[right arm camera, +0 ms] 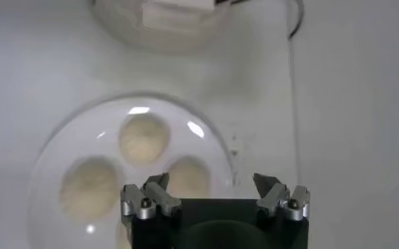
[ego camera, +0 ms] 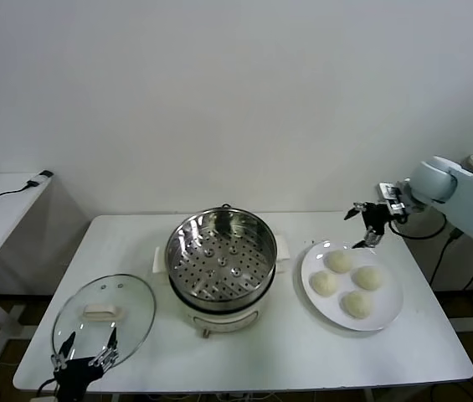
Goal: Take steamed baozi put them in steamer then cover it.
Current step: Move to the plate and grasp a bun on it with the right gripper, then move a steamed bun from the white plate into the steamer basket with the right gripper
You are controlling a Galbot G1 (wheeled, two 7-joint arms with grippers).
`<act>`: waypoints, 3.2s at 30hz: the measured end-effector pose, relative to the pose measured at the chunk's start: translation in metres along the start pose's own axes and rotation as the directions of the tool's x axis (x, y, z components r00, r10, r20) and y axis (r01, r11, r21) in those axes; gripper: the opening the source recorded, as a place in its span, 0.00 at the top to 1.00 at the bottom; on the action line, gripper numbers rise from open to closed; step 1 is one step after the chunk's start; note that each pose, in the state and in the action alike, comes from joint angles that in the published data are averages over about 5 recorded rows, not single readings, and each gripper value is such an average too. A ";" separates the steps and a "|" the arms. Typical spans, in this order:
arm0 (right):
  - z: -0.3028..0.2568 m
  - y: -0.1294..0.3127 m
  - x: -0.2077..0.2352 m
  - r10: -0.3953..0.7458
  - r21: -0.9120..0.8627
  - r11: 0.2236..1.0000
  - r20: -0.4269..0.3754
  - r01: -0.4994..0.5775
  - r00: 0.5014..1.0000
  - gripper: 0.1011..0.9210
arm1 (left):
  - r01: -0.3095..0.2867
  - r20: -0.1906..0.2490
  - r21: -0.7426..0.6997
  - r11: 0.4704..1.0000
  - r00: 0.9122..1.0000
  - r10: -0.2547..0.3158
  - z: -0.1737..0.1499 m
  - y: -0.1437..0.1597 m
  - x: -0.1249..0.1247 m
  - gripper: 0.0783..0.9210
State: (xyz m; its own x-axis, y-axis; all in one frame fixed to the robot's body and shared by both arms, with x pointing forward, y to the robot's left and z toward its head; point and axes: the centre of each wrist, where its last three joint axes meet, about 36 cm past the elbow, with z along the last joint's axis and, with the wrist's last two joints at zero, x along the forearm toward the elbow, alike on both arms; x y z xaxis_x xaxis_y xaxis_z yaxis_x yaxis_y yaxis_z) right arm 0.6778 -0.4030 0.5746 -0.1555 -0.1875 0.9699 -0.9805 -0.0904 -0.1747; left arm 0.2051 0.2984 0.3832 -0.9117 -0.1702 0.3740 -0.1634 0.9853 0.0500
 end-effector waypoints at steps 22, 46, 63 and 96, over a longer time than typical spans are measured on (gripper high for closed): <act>-0.016 -0.027 -0.101 -0.065 -0.065 0.996 -0.101 0.059 0.993 0.12 | -0.001 -0.014 0.017 1.000 1.000 0.001 0.003 -0.003 0.000 0.12; -0.022 -0.033 -0.120 -0.060 -0.092 0.995 -0.133 0.048 0.989 0.41 | 0.002 -0.016 0.020 1.000 1.000 -0.002 0.004 -0.004 -0.001 0.12; -0.163 -0.082 0.083 0.053 0.385 0.922 0.003 -0.050 0.999 0.41 | -0.010 -0.002 0.009 1.000 1.000 0.010 -0.005 -0.011 0.001 0.12; -0.407 -0.054 -0.040 0.033 0.984 0.171 -0.048 0.042 0.998 0.41 | 0.009 0.018 0.017 1.000 1.000 -0.009 -0.009 -0.015 0.004 0.12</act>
State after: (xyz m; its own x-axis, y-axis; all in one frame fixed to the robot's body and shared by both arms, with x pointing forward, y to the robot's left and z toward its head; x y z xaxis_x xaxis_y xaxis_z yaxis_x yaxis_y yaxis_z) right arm 0.6883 0.0078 0.6144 -0.1936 -0.1432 0.9706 -0.0556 -0.9861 -0.1565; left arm 0.2072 0.2827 0.3922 -0.9167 -0.1796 0.3570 -0.1780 0.9833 0.0377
